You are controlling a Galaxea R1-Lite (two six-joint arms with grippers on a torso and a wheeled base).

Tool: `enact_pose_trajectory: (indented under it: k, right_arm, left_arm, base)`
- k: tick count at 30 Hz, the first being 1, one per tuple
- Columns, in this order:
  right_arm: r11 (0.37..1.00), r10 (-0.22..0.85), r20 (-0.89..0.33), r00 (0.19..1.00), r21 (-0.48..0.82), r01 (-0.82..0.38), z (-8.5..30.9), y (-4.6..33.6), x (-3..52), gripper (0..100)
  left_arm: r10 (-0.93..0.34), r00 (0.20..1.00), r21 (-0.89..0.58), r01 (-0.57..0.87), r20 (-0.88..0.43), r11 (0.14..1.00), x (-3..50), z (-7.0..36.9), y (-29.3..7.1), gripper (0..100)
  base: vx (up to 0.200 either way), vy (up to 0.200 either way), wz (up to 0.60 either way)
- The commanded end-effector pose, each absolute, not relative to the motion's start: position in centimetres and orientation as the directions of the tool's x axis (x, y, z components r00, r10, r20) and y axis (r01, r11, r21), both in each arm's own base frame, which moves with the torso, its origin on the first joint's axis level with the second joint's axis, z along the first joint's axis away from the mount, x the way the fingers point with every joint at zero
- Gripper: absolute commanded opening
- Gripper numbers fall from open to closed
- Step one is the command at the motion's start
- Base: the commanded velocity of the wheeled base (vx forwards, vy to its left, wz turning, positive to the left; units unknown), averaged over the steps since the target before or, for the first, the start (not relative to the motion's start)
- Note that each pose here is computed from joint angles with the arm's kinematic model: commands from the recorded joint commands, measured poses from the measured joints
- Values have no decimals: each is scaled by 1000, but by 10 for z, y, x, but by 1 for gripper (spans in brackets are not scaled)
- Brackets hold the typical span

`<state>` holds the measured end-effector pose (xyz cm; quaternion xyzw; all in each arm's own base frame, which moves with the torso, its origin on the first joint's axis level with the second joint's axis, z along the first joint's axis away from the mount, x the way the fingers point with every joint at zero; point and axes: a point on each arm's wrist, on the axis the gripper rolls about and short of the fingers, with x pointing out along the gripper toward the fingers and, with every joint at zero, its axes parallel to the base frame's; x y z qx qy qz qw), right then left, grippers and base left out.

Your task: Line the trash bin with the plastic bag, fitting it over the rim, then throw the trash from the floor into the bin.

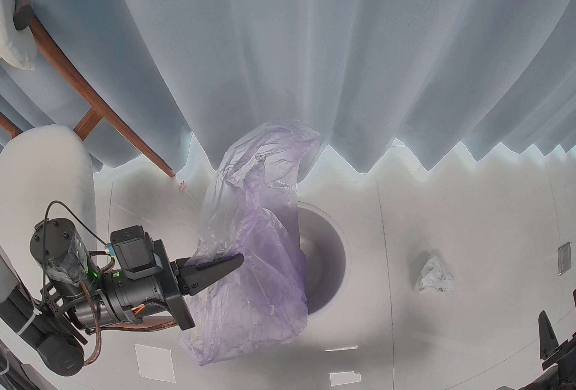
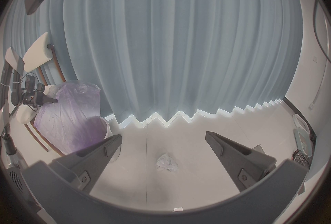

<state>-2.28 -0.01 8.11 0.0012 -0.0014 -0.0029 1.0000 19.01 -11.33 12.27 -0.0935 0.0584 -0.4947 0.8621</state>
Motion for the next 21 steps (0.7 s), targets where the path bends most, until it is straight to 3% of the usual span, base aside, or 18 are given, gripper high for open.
enact_pose_trajectory:
  k: [1, 21]
  right_arm:
    - [1000, -6, 3, 1000, 3, 6, 76, 0, -23, 100]
    - [1000, -6, 3, 1000, 2, 6, 76, 0, -23, 100]
  left_arm:
    - [-863, 504, -194, 850, 34, 489, 185, 133, -110, 0]
    - [-870, 487, -174, 865, 73, 470, 186, 143, -115, 0]
  base:
    - [0, 0, 0]
    - [0, 0, 0]
